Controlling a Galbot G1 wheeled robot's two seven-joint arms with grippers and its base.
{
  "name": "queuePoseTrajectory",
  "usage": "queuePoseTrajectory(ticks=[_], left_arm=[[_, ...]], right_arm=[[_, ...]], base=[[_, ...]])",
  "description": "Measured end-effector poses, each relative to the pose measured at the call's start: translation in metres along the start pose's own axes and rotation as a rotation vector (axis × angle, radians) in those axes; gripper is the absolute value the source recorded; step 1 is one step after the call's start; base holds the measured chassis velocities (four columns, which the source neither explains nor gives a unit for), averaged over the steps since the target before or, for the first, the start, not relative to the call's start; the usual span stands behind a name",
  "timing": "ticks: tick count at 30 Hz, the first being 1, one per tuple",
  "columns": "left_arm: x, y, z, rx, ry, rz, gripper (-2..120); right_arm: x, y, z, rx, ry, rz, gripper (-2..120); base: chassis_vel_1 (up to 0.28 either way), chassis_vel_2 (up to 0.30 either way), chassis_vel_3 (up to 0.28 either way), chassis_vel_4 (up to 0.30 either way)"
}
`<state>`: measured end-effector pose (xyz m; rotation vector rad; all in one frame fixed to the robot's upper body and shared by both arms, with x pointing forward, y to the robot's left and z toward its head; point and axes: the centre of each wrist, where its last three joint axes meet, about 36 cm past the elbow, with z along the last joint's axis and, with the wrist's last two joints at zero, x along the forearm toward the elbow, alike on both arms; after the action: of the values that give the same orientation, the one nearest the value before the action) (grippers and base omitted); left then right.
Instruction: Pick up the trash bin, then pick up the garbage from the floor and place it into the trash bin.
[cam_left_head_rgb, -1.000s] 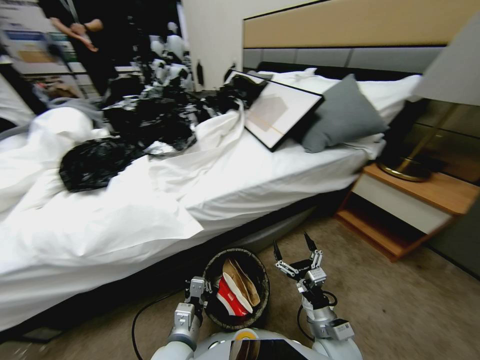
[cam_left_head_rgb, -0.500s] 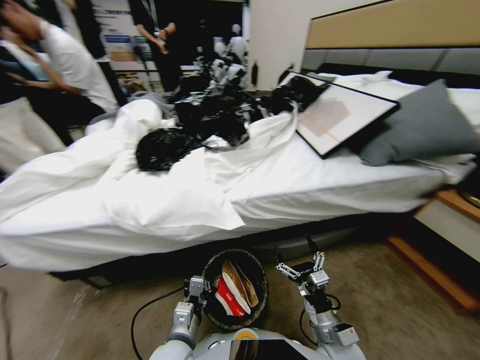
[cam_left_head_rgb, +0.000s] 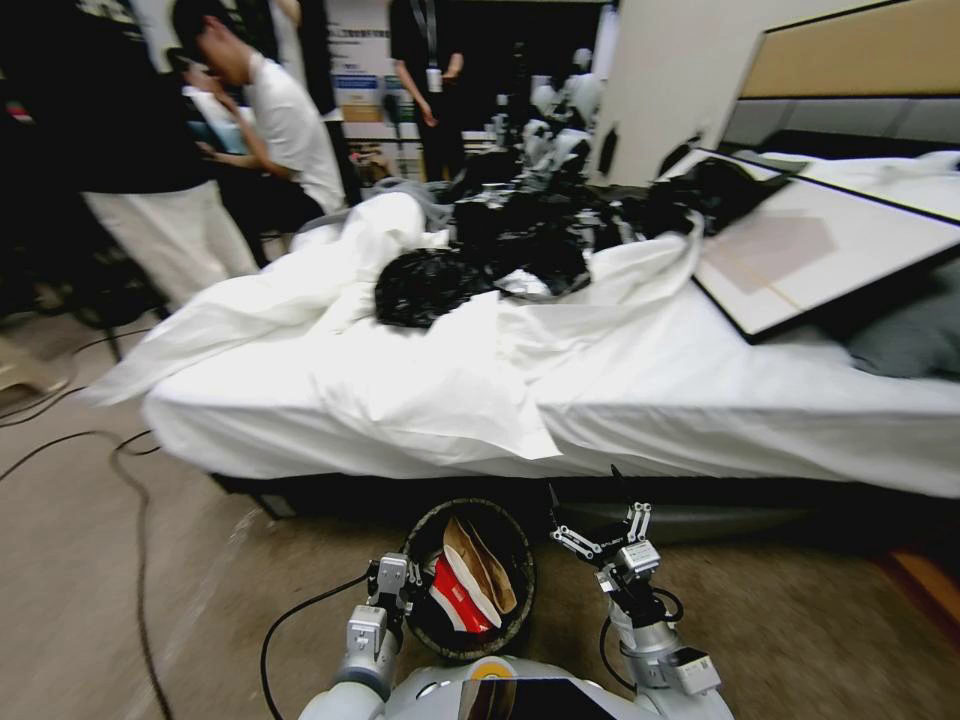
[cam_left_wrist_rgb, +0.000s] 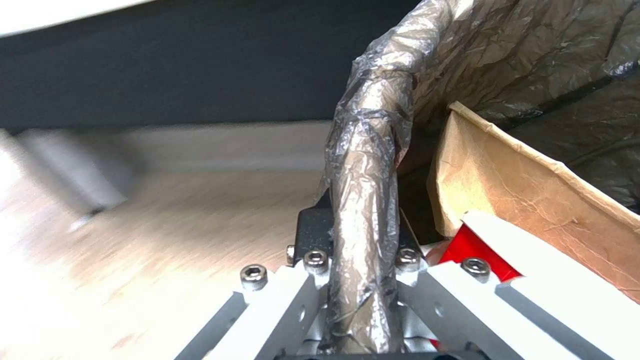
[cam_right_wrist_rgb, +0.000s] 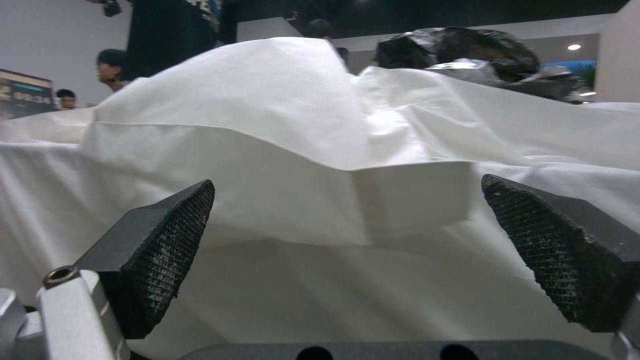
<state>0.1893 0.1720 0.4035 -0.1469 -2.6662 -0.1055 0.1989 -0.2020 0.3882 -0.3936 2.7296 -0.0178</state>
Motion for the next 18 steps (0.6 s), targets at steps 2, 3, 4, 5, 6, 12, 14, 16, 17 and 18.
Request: queuePoseTrajectory(ticks=[2, 3, 4, 5, 6, 12, 14, 16, 17, 18], left_arm=[[-0.0002, -0.0001, 0.0003, 0.000, 0.001, 0.000, 1], [-0.0004, -0.0003, 0.0005, 0.001, 0.001, 0.000, 1], [-0.0009, -0.0010, 0.0007, 0.003, 0.001, 0.000, 1], [-0.0009, -0.0010, 0.0007, 0.003, 0.001, 0.000, 1], [-0.0010, -0.0014, 0.0008, 0.004, 0.001, 0.001, 1], [-0.0014, -0.0023, 0.0012, 0.006, 0.002, 0.002, 1], [-0.0014, -0.0022, 0.0011, 0.006, 0.001, 0.001, 1], [-0.0014, -0.0020, 0.0010, 0.005, 0.001, 0.001, 1], [-0.0014, -0.0019, 0.0009, 0.005, 0.001, 0.001, 1], [-0.0014, -0.0018, 0.0009, 0.005, 0.001, 0.001, 1]], right_arm=[[0.0002, 0.0007, 0.0001, 0.000, 0.000, -0.001, 100], [0.0006, 0.0014, 0.0002, -0.001, 0.001, -0.003, 100], [0.0012, 0.0027, 0.0005, -0.003, 0.003, -0.005, 100], [0.0012, 0.0027, 0.0005, -0.003, 0.003, -0.005, 100], [0.0013, 0.0030, 0.0006, -0.003, 0.003, -0.005, 100], [0.0011, 0.0044, 0.0011, -0.006, 0.003, -0.006, 100], [0.0009, 0.0046, 0.0011, -0.007, 0.003, -0.006, 100], [0.0008, 0.0046, 0.0011, -0.007, 0.003, -0.007, 100], [0.0008, 0.0046, 0.0012, -0.006, 0.003, -0.008, 100], [0.0008, 0.0049, 0.0015, -0.007, 0.004, -0.009, 100]], base=[[0.129, 0.134, 0.116, 0.121], [0.133, 0.134, 0.115, 0.118], [0.121, 0.122, 0.115, 0.130], [0.121, 0.122, 0.115, 0.130], [0.121, 0.107, 0.141, 0.130], [0.123, 0.126, 0.121, 0.129], [0.129, 0.117, 0.122, 0.117], [0.125, 0.104, 0.123, 0.125], [0.121, 0.102, 0.123, 0.136], [0.127, 0.128, 0.135, 0.136]])
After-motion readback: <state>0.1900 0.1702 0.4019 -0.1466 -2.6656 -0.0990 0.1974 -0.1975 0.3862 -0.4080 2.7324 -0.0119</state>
